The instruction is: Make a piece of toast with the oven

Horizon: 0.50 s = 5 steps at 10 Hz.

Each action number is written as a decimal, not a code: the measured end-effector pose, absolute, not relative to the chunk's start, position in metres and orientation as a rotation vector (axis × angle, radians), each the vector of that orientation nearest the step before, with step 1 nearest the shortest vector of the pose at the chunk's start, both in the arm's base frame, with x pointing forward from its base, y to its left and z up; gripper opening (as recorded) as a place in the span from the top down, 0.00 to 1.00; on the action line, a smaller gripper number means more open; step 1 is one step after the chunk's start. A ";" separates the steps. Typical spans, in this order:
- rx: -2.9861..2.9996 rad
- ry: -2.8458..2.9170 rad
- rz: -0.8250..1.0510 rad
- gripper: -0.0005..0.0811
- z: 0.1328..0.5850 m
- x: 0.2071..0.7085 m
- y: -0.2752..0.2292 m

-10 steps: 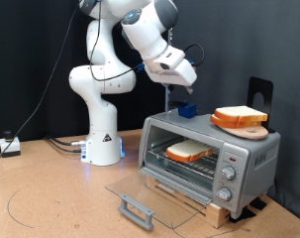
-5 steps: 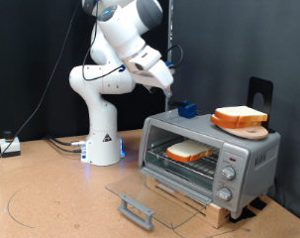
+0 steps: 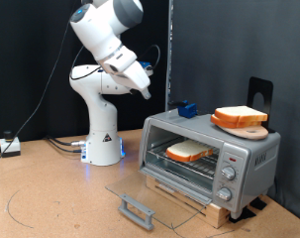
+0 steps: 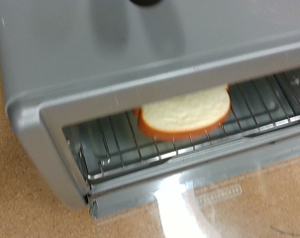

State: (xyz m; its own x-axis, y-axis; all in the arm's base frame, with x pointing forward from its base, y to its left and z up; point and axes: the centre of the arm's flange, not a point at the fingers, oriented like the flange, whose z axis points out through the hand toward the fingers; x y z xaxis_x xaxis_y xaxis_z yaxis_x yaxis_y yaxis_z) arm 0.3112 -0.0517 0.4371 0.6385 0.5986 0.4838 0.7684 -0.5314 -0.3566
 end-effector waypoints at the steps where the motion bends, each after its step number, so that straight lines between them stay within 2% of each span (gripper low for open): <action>1: -2.298 -1.049 -0.394 0.00 0.436 0.317 -0.060; 2: -2.300 -1.045 -0.393 0.00 0.435 0.317 -0.059; 5: -2.379 -0.571 -0.321 0.00 0.431 0.323 -0.065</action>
State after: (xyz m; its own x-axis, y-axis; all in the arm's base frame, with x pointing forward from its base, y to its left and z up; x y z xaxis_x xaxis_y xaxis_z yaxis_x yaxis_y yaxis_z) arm 0.3229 -0.0655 0.4315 0.8743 0.3164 0.3682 0.4790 -0.6859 -0.5479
